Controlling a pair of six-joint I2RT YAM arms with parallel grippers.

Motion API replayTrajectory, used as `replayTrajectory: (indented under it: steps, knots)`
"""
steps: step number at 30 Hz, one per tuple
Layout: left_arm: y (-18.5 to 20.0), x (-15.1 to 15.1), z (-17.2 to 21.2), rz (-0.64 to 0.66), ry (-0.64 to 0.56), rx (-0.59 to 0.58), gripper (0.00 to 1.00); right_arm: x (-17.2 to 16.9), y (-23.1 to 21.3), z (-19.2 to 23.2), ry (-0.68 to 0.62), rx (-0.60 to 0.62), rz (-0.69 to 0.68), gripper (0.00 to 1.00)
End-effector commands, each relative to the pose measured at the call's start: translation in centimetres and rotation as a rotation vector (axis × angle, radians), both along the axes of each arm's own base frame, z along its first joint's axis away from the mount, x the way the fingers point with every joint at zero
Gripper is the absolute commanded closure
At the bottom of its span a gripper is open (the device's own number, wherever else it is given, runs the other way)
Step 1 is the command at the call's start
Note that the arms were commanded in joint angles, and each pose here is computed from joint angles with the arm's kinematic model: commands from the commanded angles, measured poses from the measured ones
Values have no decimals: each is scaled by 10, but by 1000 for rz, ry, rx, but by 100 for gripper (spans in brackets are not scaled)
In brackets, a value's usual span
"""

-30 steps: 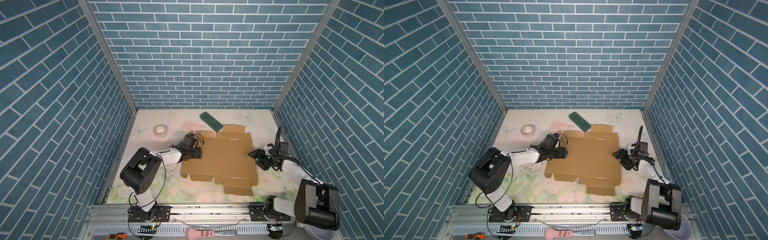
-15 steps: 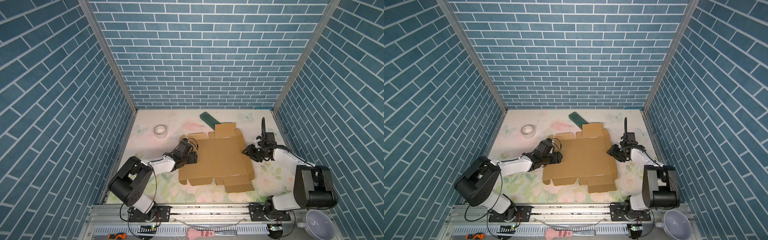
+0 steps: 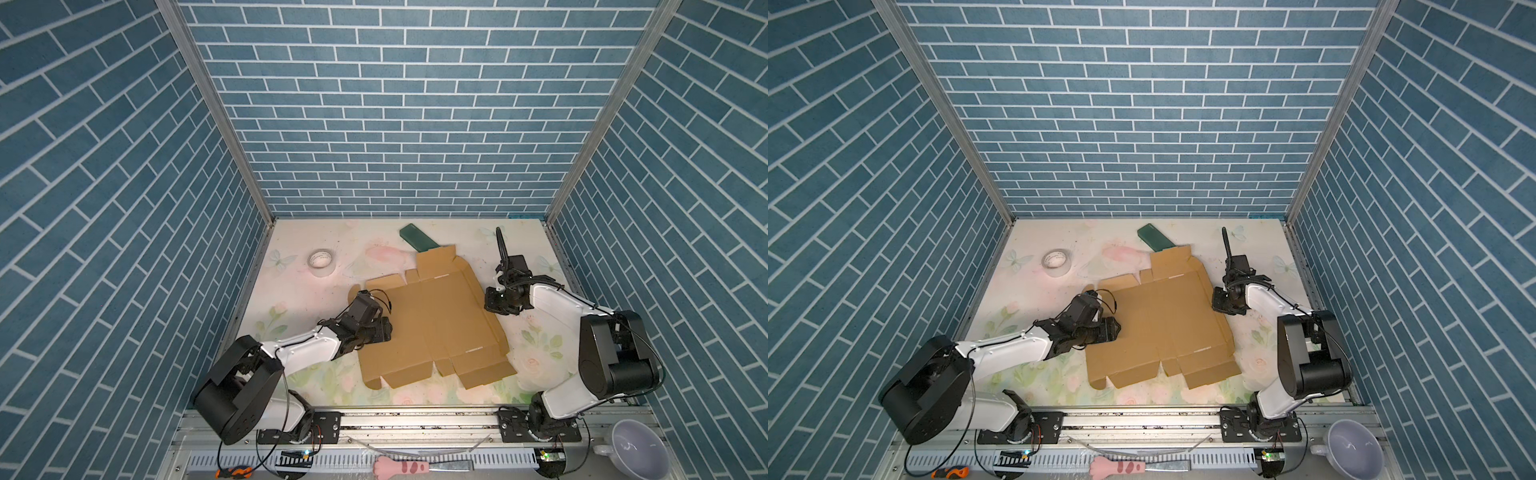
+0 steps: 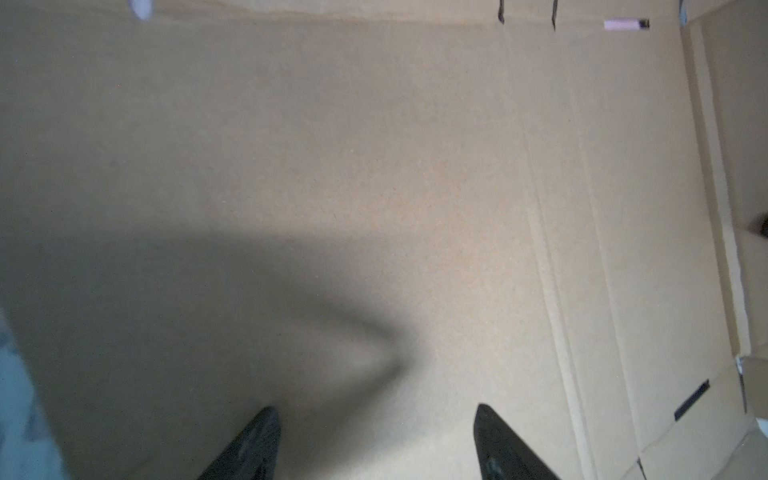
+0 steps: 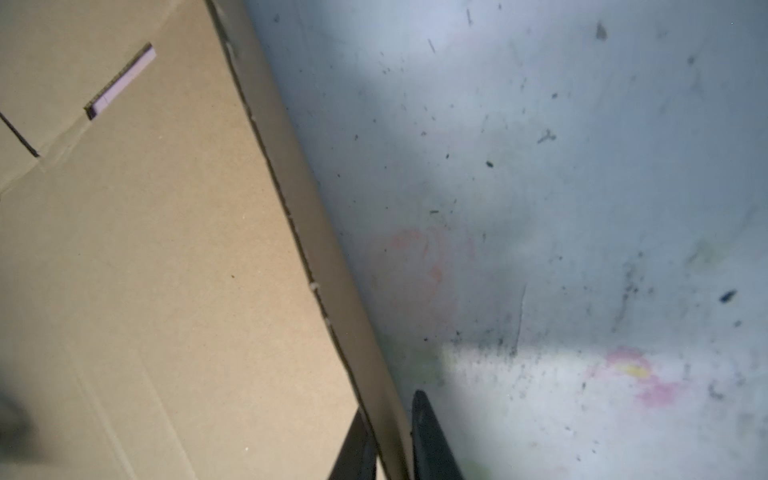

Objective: Fold the paper box

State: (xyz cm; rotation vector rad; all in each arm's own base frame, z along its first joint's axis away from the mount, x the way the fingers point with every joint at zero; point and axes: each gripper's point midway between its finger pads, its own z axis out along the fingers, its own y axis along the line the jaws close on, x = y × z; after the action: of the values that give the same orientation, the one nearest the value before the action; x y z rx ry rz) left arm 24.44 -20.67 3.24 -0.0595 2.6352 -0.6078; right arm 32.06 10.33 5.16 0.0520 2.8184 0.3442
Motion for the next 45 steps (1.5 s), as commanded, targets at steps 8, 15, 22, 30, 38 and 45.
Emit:
replayTrajectory:
  steps: [8,15,22,30,38,45]
  knots:
    - [-12,-66,-17,-121,197,66,25,34,16,56,-158,-292,276,97]
    - [-28,-65,39,-278,118,74,23,66,32,98,-332,-597,574,100]
    - [10,3,142,-196,-106,47,21,107,52,142,-555,-767,783,100]
    - [43,95,196,-74,-378,-10,22,115,104,185,-782,-791,1007,100]
    - [18,134,131,-172,-547,-21,22,114,120,178,-798,-756,1030,100]
    - [-3,165,82,-277,-476,16,13,115,123,175,-803,-749,1034,100]
